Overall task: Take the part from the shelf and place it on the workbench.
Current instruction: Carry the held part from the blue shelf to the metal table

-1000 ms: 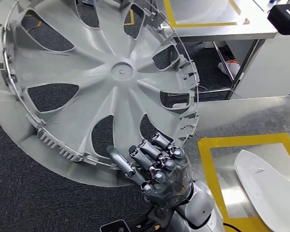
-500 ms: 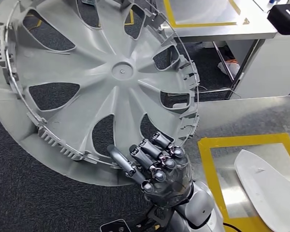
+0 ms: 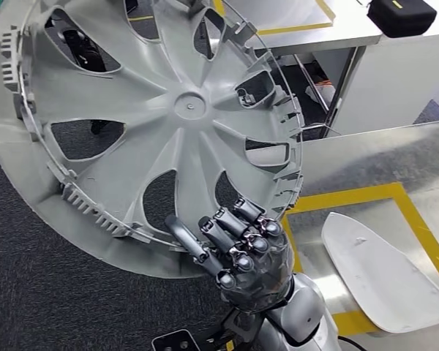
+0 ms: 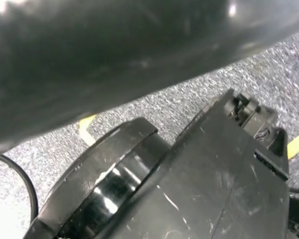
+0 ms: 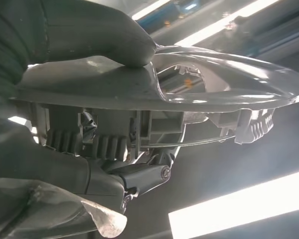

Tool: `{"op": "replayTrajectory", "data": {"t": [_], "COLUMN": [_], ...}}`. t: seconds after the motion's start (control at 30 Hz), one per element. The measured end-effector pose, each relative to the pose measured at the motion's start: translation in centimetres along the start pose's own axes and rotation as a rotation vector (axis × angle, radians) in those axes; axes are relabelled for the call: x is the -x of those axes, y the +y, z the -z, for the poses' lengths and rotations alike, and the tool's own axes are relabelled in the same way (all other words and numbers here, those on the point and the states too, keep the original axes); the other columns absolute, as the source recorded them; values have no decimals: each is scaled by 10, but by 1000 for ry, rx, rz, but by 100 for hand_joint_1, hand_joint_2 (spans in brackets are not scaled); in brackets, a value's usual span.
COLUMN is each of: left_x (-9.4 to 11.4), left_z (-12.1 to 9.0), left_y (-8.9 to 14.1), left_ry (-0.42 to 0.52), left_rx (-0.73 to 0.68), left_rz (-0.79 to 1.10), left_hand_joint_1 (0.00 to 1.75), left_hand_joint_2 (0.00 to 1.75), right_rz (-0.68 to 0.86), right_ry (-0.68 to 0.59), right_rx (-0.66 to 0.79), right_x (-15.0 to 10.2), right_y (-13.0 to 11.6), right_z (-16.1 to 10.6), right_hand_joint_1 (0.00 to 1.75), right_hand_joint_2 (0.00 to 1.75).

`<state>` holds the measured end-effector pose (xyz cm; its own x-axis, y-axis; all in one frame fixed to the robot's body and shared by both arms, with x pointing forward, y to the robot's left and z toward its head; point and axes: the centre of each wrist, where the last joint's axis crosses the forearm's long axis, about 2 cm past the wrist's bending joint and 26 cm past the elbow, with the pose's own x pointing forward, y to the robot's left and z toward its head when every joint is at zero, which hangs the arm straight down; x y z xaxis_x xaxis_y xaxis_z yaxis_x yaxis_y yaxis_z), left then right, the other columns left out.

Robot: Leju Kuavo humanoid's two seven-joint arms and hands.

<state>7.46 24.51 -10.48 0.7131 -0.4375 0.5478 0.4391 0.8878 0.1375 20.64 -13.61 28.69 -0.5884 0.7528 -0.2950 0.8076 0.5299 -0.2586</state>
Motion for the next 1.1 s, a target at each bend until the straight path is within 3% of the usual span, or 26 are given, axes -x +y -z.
{"op": "replayTrajectory", "data": {"t": [1.1], "left_x": [-3], "left_z": [0], "left_y": [-5], "left_ry": [-4], "left_rx": [5], "left_rz": [-6], "left_hand_joint_1": [0], "left_hand_joint_2": [0], "right_rz": [-1], "right_ry": [-5], "right_rx": [6], "right_x": [1], "right_y": [0], "right_z": [2], "right_hand_joint_1": [175], "right_hand_joint_2": [175]}}
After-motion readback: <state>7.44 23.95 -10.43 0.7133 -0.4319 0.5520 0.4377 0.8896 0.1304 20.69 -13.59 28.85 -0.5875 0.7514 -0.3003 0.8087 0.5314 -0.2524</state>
